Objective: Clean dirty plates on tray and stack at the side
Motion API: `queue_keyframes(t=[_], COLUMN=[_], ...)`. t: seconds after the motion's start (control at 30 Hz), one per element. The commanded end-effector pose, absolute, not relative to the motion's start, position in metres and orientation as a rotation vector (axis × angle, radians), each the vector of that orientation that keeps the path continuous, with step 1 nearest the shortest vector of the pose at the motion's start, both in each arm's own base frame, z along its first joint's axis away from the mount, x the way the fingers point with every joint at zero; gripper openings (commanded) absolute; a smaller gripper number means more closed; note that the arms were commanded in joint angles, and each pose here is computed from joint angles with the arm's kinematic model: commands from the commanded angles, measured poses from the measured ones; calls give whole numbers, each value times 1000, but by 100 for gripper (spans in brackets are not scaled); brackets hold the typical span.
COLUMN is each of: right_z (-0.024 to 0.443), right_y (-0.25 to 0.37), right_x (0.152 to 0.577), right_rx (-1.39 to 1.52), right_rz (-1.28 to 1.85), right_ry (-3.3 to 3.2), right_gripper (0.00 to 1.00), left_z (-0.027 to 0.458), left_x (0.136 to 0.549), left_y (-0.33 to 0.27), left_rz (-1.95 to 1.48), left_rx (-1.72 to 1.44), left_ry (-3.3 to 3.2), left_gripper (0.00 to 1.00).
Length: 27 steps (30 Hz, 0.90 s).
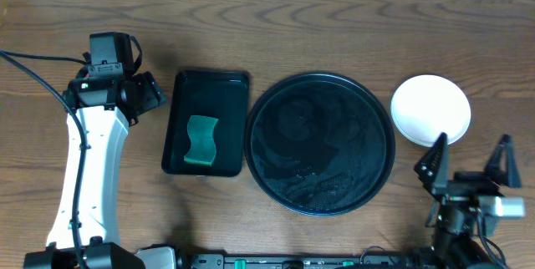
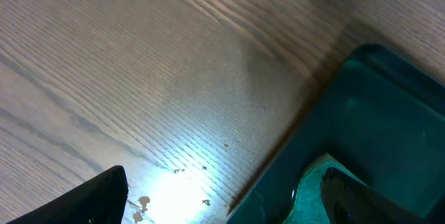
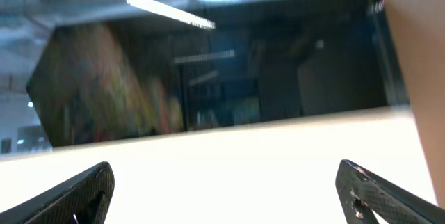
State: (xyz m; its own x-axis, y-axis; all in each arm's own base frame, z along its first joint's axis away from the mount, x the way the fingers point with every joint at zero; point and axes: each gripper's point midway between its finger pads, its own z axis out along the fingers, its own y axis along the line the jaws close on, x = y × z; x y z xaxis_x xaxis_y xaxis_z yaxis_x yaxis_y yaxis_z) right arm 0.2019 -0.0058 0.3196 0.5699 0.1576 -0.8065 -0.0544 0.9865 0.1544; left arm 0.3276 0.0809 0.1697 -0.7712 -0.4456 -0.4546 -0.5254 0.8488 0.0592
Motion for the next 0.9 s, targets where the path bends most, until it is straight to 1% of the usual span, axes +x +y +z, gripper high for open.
queue_keyframes(t=[0.0,0.17,0.3,0.33,0.47,0.6,0.87], right_z=[302,266,222,201,162,158,158], right_y=[-4,-2,-8,-10,-10,-5,-4], right_x=[211,229,242,245,246,246,246], right_rx=[162,172,206,198,129,9,-51], right_rz=[210,199,141,100,3,-64,-108], right_ry=[1016,1183,1366,1451,1619,1638,1639], right_gripper=[99,99,99,99,99,99,99], left_z=[171,171,171,171,171,171,171], left_x=[327,327,327,327,327,327,327], left_y=[84,84,84,84,84,84,84], left_rz=[274,274,274,274,274,274,274], left_rx=[-719,-719,-719,-719,-719,-719,-719], left_ry=[2592,2591,2591,2591,2591,2591,2591], left_gripper=[89,89,89,89,89,89,89])
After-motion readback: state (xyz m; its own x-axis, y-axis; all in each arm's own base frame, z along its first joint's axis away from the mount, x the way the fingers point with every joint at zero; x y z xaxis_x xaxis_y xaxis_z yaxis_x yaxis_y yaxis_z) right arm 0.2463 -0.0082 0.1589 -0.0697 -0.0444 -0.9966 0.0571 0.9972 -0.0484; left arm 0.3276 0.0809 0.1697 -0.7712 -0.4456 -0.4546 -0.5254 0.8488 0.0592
